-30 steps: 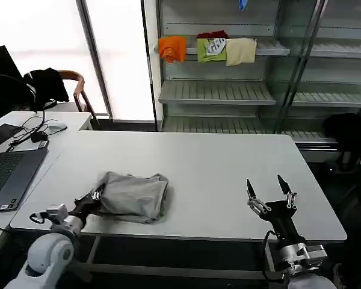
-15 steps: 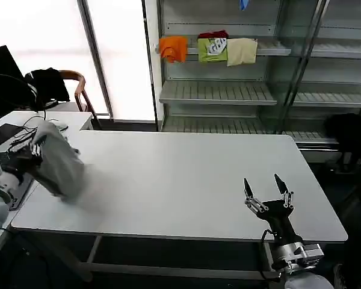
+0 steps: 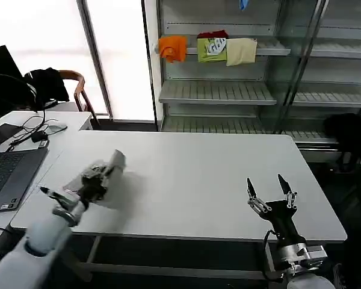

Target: Fold and organize the clothes.

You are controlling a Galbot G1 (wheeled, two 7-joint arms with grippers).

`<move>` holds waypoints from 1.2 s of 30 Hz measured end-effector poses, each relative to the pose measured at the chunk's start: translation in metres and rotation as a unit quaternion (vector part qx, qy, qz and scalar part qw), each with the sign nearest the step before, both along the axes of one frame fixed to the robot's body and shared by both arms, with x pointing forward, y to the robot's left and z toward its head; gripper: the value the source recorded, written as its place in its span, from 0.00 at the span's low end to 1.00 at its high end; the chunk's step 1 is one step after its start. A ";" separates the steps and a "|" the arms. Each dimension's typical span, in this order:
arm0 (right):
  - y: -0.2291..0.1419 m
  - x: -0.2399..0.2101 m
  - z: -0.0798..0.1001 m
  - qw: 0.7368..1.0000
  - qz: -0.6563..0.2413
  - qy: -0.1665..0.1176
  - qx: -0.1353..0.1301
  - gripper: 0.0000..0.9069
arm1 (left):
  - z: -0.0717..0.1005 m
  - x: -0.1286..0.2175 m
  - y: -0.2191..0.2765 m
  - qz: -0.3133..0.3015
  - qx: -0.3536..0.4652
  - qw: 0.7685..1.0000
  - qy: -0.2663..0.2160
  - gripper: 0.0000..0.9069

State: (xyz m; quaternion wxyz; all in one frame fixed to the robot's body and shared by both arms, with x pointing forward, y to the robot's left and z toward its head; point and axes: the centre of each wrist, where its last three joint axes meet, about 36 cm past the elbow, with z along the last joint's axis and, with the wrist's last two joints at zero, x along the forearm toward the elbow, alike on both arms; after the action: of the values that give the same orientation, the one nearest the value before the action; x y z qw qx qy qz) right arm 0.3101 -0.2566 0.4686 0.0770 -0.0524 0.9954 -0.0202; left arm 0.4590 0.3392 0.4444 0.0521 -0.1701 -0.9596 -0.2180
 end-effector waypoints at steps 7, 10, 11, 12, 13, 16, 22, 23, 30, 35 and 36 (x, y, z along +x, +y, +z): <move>0.003 0.002 -0.001 1.000 0.002 0.001 0.001 1.00 | -0.011 0.002 -0.059 -0.028 -0.003 1.000 0.006 1.00; 0.005 0.003 -0.002 1.000 0.004 0.004 0.000 1.00 | -0.010 0.005 -0.084 -0.023 -0.003 1.000 0.001 1.00; 0.005 0.004 -0.003 1.000 0.004 0.005 0.000 1.00 | -0.008 0.006 -0.092 -0.020 -0.003 1.000 -0.003 1.00; 0.005 0.005 -0.003 1.000 0.004 0.007 0.000 1.00 | -0.005 0.007 -0.100 -0.015 -0.004 1.000 -0.007 1.00; 0.006 0.006 -0.004 1.000 0.004 0.008 0.001 1.00 | -0.002 0.008 -0.109 -0.010 -0.005 1.000 -0.012 1.00; 0.009 0.008 -0.005 1.000 0.006 0.011 0.002 1.00 | 0.013 0.013 -0.131 0.008 -0.013 0.999 -0.033 1.00; 0.022 0.021 -0.006 1.000 0.016 0.023 0.009 1.00 | 0.057 0.017 -0.153 0.045 -0.039 0.996 -0.072 1.00; 0.025 0.023 -0.006 0.999 0.019 0.026 0.011 1.00 | 0.065 0.016 -0.152 0.052 -0.041 0.995 -0.078 1.00; 0.060 0.049 -0.006 0.996 0.044 0.068 0.043 1.00 | 0.090 -0.007 -0.124 0.079 -0.027 0.993 -0.081 1.00; 0.097 0.076 -0.007 0.988 0.065 0.121 0.071 1.00 | 0.082 -0.022 -0.100 0.097 -0.024 0.993 -0.061 1.00; 0.104 0.081 -0.008 0.986 0.067 0.132 0.076 1.00 | 0.080 -0.025 -0.096 0.101 -0.024 0.993 -0.057 1.00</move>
State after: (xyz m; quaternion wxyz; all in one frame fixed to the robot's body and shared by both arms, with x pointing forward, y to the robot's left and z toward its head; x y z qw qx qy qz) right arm 0.3913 -0.1530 0.4605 -0.0500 -0.1155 0.9897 0.0677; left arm 0.4345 0.2434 0.5246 0.0147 -0.0604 -0.9782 -0.1983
